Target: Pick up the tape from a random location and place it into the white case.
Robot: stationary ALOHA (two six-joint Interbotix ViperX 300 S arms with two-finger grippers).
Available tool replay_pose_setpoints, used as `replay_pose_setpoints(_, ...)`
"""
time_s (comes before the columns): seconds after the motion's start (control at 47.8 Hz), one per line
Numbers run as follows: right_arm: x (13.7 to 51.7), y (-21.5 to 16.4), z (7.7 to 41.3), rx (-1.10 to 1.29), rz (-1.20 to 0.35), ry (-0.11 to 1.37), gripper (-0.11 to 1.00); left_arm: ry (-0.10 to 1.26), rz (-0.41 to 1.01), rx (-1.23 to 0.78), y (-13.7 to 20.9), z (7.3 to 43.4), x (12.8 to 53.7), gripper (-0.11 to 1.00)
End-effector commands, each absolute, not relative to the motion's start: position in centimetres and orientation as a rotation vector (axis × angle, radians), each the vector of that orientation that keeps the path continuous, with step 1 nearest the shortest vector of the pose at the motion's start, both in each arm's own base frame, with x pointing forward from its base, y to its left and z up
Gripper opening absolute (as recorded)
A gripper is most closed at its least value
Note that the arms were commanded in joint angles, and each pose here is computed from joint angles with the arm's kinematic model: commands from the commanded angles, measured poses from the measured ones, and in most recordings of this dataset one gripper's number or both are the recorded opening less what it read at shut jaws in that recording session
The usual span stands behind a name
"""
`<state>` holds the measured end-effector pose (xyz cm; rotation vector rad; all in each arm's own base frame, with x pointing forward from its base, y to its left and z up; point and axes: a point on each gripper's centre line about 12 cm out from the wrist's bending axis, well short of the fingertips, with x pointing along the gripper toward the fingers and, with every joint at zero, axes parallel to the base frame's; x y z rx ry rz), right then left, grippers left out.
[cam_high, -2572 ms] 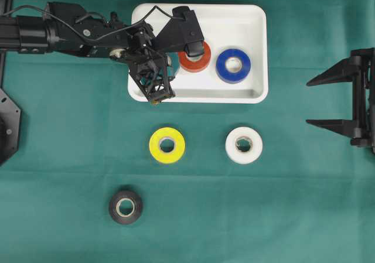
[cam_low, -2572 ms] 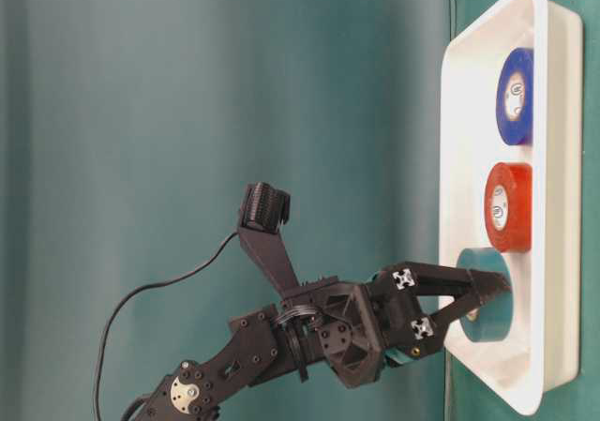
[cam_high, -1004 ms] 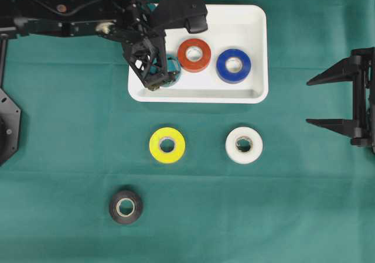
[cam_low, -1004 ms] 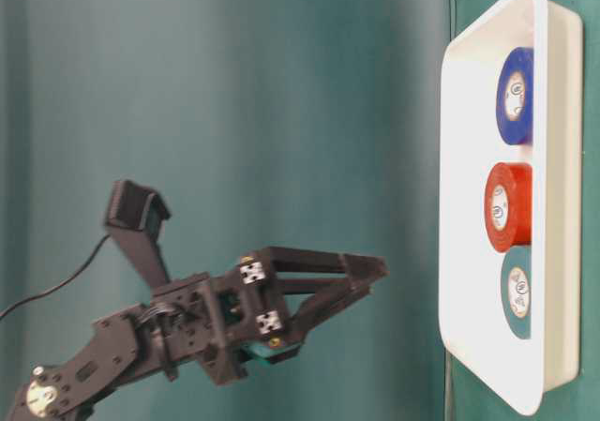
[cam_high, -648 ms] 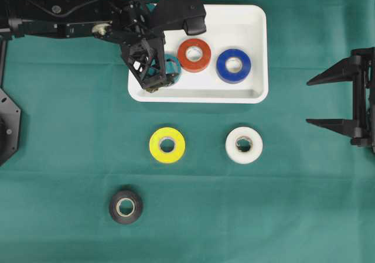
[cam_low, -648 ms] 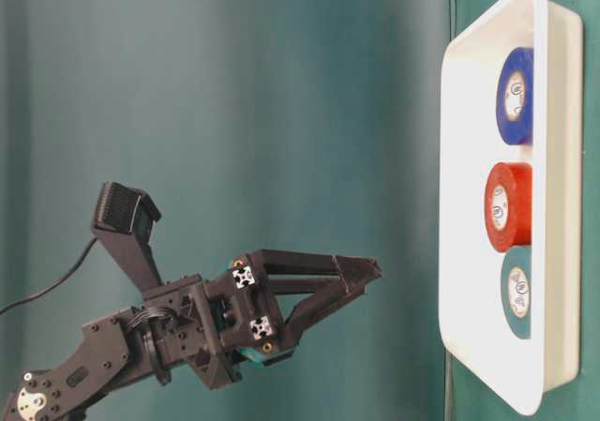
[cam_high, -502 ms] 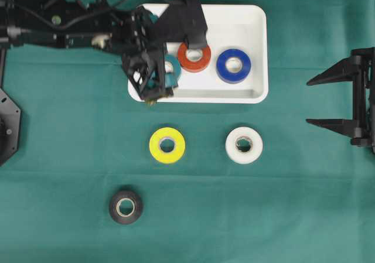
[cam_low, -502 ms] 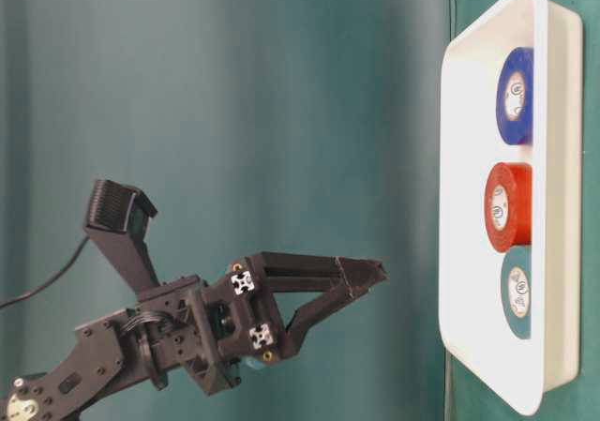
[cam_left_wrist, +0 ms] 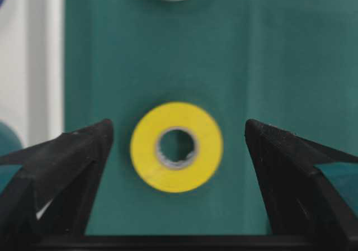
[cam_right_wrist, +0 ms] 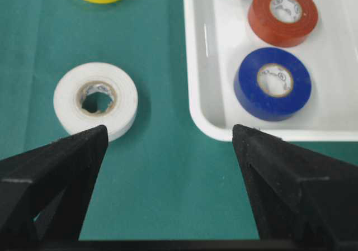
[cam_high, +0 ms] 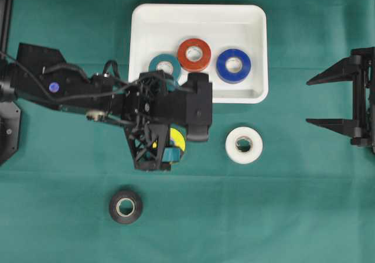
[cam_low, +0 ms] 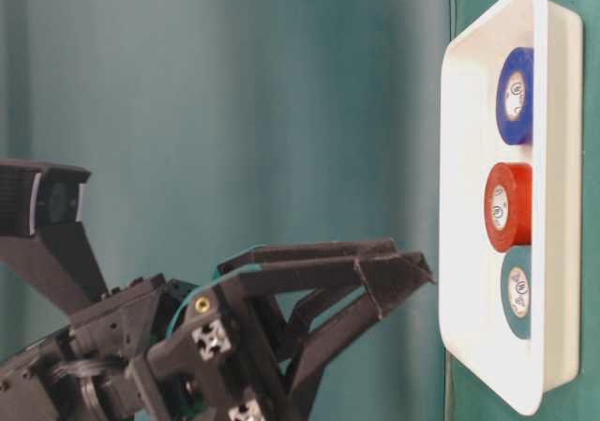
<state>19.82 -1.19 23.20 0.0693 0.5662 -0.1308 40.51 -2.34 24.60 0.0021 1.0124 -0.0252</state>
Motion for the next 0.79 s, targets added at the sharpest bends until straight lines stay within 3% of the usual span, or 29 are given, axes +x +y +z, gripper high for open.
replay_pose_setpoints(0.0, 20.2, -1.2, 24.3, 0.069, -0.13, 0.536, 0.88, 0.963, -0.025, -0.002, -2.3, 26.1, 40.2, 0.94)
replay_pose_setpoints(0.376, 20.2, -1.2, 24.3, 0.068, -0.13, 0.537, 0.88, 0.923, -0.023, -0.002, -2.0, 26.6, 39.0, 0.93)
replay_pose_setpoints(0.774, 20.4, -1.3, 25.7, 0.071, -0.139, 0.523, 0.88, 0.77, -0.029, -0.006, -1.8, 30.0, 35.0, 0.93)
